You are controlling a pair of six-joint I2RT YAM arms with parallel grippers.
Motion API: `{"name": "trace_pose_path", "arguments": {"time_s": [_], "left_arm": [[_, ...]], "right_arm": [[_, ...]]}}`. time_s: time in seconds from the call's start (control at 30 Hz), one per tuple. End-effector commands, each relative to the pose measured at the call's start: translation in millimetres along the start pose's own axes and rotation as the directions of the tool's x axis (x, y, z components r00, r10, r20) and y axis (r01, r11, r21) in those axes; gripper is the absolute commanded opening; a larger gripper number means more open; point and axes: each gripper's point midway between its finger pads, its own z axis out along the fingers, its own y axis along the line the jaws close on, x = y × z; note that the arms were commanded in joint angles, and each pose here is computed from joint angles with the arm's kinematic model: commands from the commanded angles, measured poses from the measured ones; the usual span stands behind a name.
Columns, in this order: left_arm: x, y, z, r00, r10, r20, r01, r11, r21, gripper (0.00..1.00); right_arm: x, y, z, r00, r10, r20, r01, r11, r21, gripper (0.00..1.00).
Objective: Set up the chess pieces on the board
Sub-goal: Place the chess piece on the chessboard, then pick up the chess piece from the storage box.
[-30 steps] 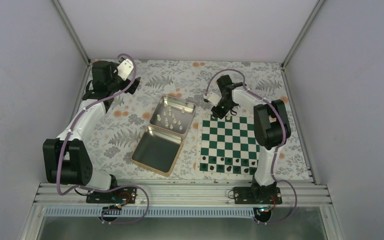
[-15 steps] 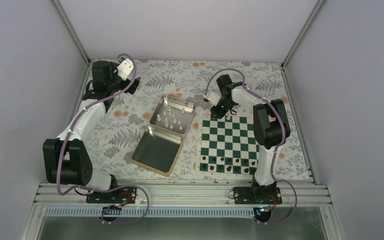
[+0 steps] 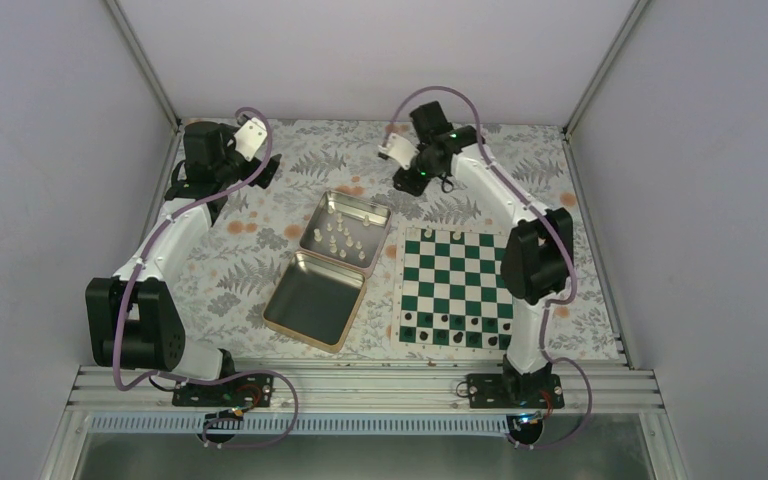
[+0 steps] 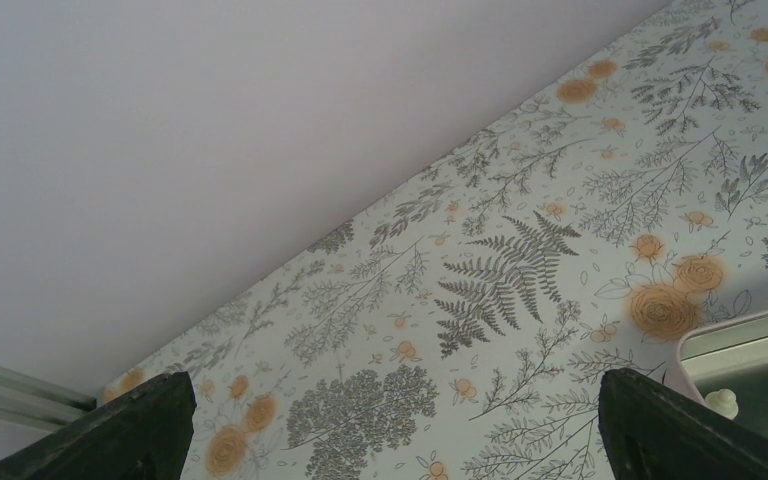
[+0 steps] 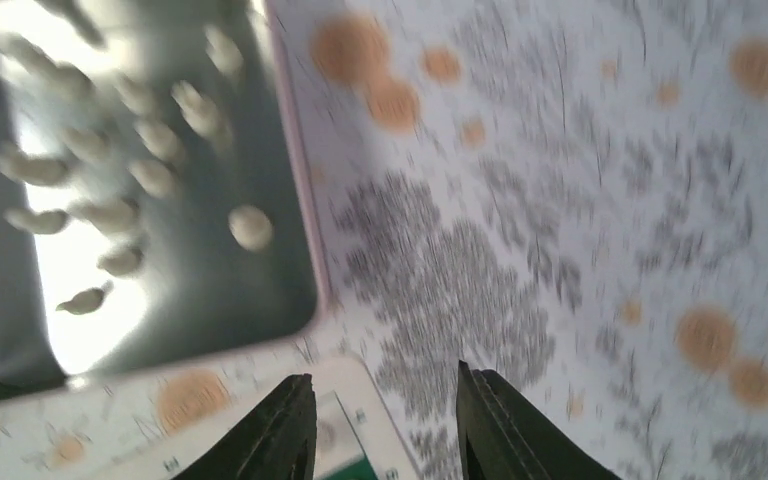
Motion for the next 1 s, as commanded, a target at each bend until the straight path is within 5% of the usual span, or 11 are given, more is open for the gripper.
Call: {"name": "trace_pose_path", "arguments": {"time_s": [0.0, 0.37, 0.77, 0.97], "left_arm": [[-7.4, -0.3, -1.9, 1.0, 0.005, 0.02, -0.005, 1.0, 0.003, 1.0], [-8.2, -1.0, -2.6, 1.0, 0.005, 0.023, -0.005, 1.0, 0.007, 1.0], [-6.7, -1.6, -2.8, 1.0, 0.005, 0.021, -0.005, 1.0, 0.006, 1.0], [-8.3, -1.4, -3.3, 1.0, 0.005, 0.025, -0.005, 1.0, 0.006, 1.0]], "right_arm": [[-36.4, 42.9, 14.4, 0.995, -0.102, 0.02, 0.103, 0.991, -0.081, 0.38], [-62.5, 103.2, 66.9, 0.979, -0.206, 0.006, 0.203, 0.96, -0.193, 0.35], [-52.2, 103.8, 96.1, 0.976, -0.212, -0.047, 0.203, 0.968, -0.15, 0.34], [-62.9, 110.2, 100.5, 0.975, -0.217, 0.035, 0.22, 0.961, -0.165, 0.37]]}}
